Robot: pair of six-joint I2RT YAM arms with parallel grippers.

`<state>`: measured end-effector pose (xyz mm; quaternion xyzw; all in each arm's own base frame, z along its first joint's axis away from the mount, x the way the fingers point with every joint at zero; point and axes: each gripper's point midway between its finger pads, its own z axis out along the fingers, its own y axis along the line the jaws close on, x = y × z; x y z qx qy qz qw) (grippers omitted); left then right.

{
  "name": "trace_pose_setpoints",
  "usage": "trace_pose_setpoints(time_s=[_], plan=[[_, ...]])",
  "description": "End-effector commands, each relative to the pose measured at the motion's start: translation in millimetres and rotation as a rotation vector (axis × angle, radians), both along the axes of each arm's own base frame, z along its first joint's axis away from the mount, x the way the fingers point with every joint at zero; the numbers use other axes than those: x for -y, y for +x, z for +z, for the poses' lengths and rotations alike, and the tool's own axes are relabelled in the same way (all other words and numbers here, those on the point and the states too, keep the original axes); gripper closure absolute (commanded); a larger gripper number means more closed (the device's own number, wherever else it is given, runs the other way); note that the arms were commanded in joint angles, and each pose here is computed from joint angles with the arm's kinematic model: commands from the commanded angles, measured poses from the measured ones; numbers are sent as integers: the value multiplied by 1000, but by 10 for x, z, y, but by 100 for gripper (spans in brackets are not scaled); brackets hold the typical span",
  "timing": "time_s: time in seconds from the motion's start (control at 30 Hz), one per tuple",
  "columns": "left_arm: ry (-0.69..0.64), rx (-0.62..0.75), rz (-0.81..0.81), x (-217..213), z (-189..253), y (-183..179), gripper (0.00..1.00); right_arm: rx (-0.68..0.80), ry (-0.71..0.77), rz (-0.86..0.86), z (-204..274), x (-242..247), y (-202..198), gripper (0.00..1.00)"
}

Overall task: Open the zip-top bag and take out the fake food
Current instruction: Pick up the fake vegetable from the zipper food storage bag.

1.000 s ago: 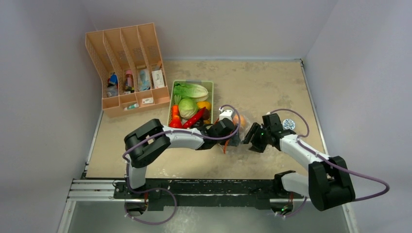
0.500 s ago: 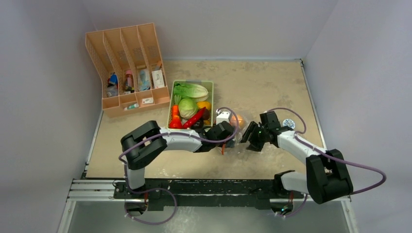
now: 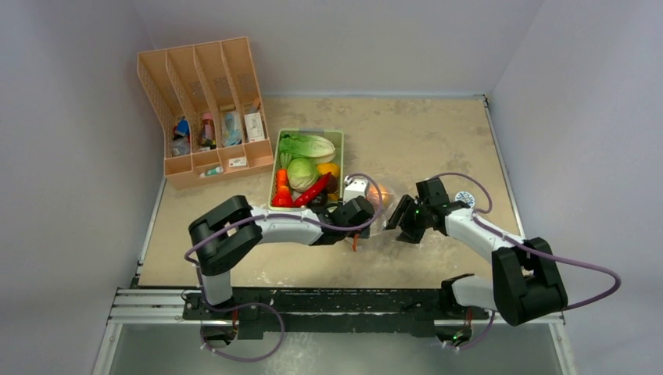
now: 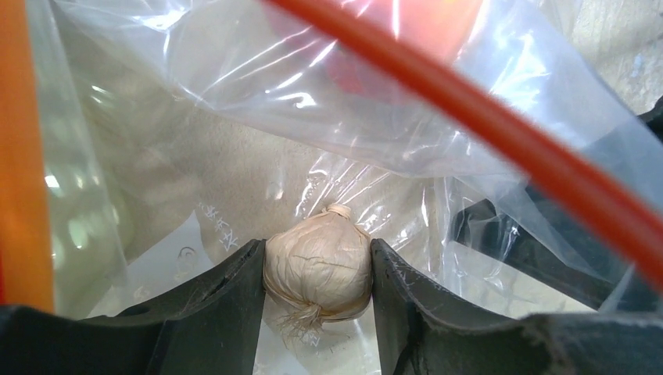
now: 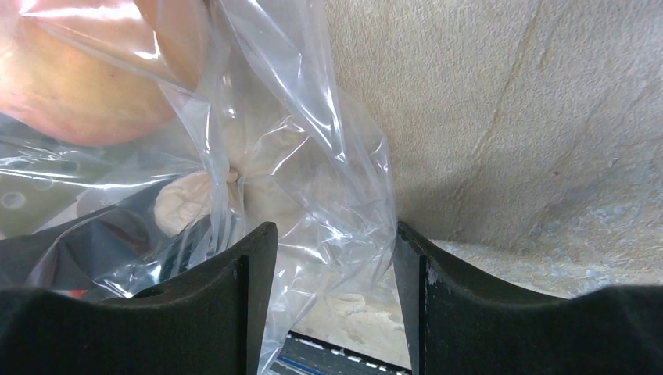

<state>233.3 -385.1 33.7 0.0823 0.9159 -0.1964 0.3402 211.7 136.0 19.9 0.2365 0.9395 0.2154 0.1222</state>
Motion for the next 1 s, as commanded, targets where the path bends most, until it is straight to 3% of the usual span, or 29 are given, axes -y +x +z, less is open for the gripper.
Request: trace_pose_setpoints(time_s=[0.0, 0.27, 0.43, 0.97], plan=[[78, 22, -48, -15, 1, 30, 51, -72, -147, -30, -202, 255, -136, 40], [211, -38, -62, -86, -434, -73, 44, -44, -148, -35, -142, 251, -63, 40], [202, 0, -25, -161, -290, -26, 58, -42, -144, -35, -146, 244, -60, 40], [17, 100, -6, -88, 380, 30, 72, -36, -158, -39, -130, 265, -33, 40]])
